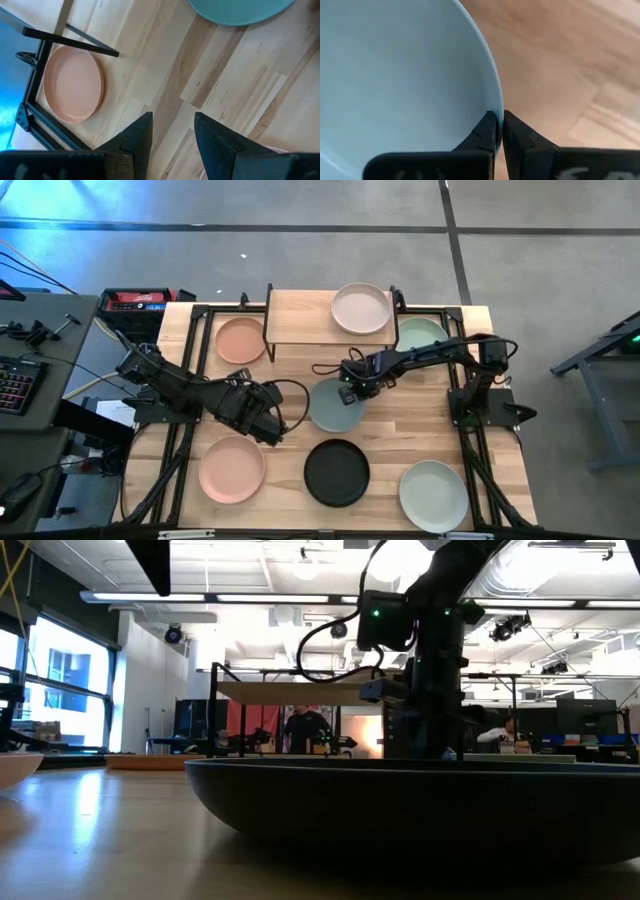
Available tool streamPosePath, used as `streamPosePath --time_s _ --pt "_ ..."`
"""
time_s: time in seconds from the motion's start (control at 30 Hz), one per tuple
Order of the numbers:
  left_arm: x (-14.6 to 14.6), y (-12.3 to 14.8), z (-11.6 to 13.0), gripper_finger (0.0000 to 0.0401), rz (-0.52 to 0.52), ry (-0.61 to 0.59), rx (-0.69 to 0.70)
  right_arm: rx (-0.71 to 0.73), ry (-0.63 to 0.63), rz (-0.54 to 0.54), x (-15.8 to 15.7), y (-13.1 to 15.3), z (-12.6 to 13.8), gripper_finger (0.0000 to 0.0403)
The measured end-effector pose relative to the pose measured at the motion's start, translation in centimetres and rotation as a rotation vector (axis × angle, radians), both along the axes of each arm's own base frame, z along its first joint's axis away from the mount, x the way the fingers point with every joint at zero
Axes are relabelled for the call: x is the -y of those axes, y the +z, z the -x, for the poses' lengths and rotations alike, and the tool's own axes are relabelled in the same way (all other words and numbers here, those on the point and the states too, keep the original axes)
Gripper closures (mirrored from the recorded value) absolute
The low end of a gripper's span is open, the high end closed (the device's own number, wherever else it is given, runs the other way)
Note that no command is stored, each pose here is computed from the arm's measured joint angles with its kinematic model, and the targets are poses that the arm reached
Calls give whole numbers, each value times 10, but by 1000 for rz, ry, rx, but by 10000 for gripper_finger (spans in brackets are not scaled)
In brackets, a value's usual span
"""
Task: Place and stack plates onto a shelf
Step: Stack the blue plate on the top of the other light brown plate on the shelf
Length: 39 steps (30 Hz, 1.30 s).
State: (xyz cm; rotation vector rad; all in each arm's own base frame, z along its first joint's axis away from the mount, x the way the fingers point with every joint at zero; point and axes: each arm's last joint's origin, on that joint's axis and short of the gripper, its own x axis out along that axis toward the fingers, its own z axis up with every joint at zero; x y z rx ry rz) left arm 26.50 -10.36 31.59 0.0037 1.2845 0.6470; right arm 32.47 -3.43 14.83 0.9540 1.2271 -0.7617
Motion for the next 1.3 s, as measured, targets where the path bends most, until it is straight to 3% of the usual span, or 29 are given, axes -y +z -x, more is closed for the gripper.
streamPosePath --time_s 0.27,0.57,1.3 --pt "0 0 0 268 7 1 -3 43 -25 53 -18 20 4 403" --pt "1 0 0 268 26 1 -7 127 -61 114 -18 54 17 403" --pt "1 -1 -2 268 32 -5 6 412 4 124 -15 133 58 403"
